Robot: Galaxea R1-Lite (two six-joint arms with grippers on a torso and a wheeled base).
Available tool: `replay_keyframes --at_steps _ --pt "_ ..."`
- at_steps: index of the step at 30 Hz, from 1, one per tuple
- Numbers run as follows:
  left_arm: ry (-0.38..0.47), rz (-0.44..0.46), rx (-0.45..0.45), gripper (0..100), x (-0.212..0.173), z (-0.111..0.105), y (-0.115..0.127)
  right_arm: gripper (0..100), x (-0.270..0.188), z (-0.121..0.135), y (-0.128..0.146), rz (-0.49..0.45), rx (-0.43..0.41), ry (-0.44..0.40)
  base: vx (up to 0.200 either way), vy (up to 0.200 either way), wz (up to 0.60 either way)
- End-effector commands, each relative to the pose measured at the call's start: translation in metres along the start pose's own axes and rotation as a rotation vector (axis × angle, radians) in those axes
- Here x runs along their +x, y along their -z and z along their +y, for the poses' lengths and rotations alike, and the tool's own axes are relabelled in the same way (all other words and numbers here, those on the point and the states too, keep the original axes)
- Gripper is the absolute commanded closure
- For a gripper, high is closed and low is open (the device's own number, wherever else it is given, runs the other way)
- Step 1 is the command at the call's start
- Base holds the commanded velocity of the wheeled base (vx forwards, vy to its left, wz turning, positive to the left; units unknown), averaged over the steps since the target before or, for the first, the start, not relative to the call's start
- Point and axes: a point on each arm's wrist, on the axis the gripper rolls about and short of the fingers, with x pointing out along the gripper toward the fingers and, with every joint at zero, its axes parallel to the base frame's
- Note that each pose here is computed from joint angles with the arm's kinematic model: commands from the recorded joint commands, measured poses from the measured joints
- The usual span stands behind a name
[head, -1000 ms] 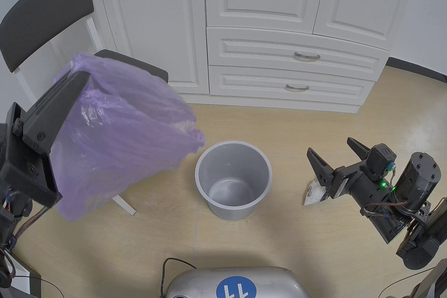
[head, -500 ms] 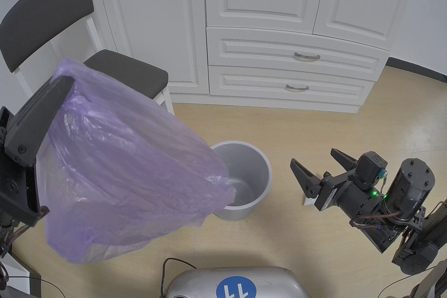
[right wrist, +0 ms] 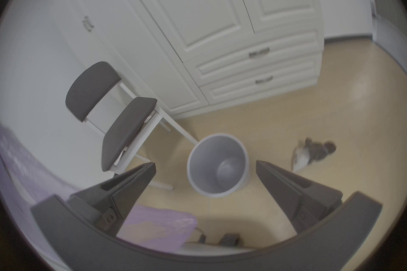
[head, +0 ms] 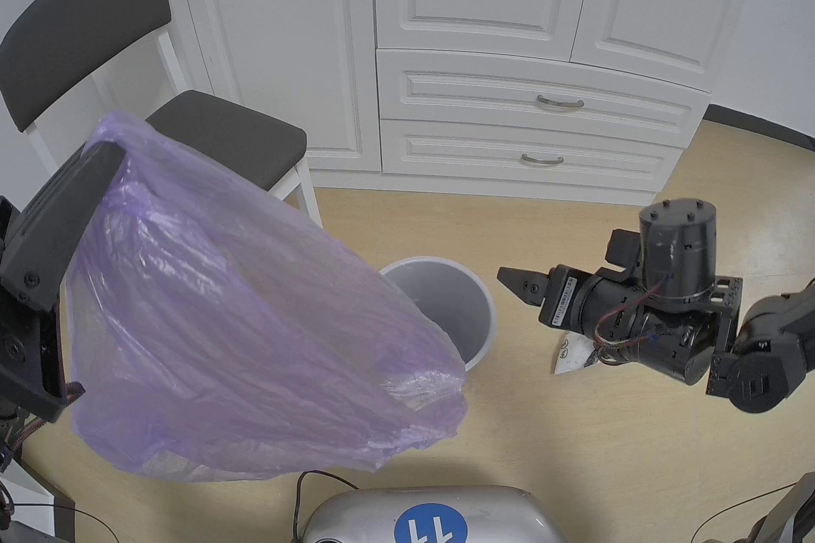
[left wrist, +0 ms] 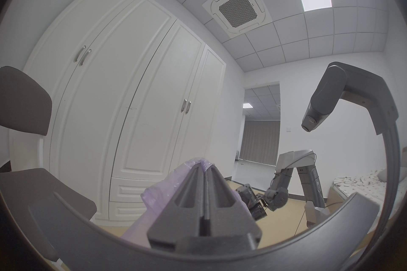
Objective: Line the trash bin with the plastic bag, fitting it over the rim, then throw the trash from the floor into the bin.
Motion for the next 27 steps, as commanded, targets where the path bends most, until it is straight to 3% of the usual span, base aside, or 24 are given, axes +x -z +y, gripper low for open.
replay_keyframes --at_steps 1,7,15,18,22,27 --pt "0.013 0.007 -0.004 100 0.000 -0.001 0.002 0 -0.005 0.044 -0.006 0.121 0.140 -0.124 0.000 0.000 0.00" --pt "0.012 -0.005 -0.003 100 0.001 -0.001 -0.001 0 -0.040 0.063 0.025 0.213 0.017 -0.227 0.000 0.000 0.00" --pt "0.009 -0.004 -0.002 100 0.002 0.000 -0.001 0 -0.070 0.068 0.050 0.285 -0.113 -0.309 0.000 0.000 0.00" --pt "0.002 0.000 0.000 100 0.003 0.001 0.000 0 -0.090 0.065 0.063 0.318 -0.214 -0.363 0.000 0.000 0.00" --pt "-0.002 -0.008 0.003 100 0.003 0.001 -0.002 0 -0.098 0.059 0.065 0.282 -0.265 -0.407 0.000 0.000 0.00" --pt "-0.002 -0.012 0.004 100 0.003 0.001 -0.003 0 -0.096 0.056 0.055 0.193 -0.231 -0.427 0.000 0.000 0.00"
